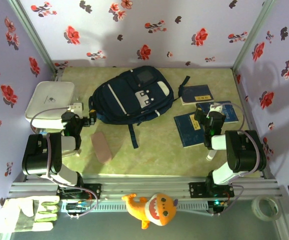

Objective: Pack the student bag

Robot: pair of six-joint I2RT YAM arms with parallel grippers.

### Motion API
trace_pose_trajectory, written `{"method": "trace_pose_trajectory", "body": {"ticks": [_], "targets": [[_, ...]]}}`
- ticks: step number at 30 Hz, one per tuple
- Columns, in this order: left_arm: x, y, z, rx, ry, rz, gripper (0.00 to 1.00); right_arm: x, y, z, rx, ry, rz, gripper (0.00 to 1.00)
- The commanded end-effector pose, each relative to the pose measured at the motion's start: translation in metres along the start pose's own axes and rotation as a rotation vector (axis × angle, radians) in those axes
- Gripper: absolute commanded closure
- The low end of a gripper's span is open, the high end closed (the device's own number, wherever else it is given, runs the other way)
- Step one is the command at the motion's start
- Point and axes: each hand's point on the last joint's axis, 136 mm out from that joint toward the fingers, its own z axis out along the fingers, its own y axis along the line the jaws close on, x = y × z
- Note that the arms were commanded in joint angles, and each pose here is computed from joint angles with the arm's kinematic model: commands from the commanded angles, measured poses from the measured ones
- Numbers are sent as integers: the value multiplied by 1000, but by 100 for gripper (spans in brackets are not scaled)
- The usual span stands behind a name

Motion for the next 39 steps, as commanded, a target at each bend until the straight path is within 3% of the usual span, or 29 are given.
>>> {"method": "trace_pose_trajectory", "body": {"ticks": [1, 9, 17, 20, 23, 27, 30, 39], "targets": [[-4, 8, 3, -41, -9, -15, 0, -8, 1, 4, -6, -12, -5, 1], [-6, 12, 1, -61, -23, -23, 0, -12, -1, 2, 7, -30, -3, 1], [-30, 15, -15, -86, -41, -22, 0, -69, -13, -27, 100, -25, 92, 1], [-46, 13, -25, -97, -43, -17, 0, -86, -4, -37, 70, 24, 177, 1], [-72, 8, -39, -88, -83, -100, 0, -88, 10, -46, 36, 108, 241, 1], [-102, -9, -55, -40, -71, -223, 0, -87, 51, -56, -87, 195, 304, 1], [-109, -26, -59, 15, 27, -338, 0, -77, 92, -60, -188, 265, 333, 1], [-79, -110, -35, 273, 295, -363, 0, -31, 221, -55, -452, 472, 430, 1]]}}
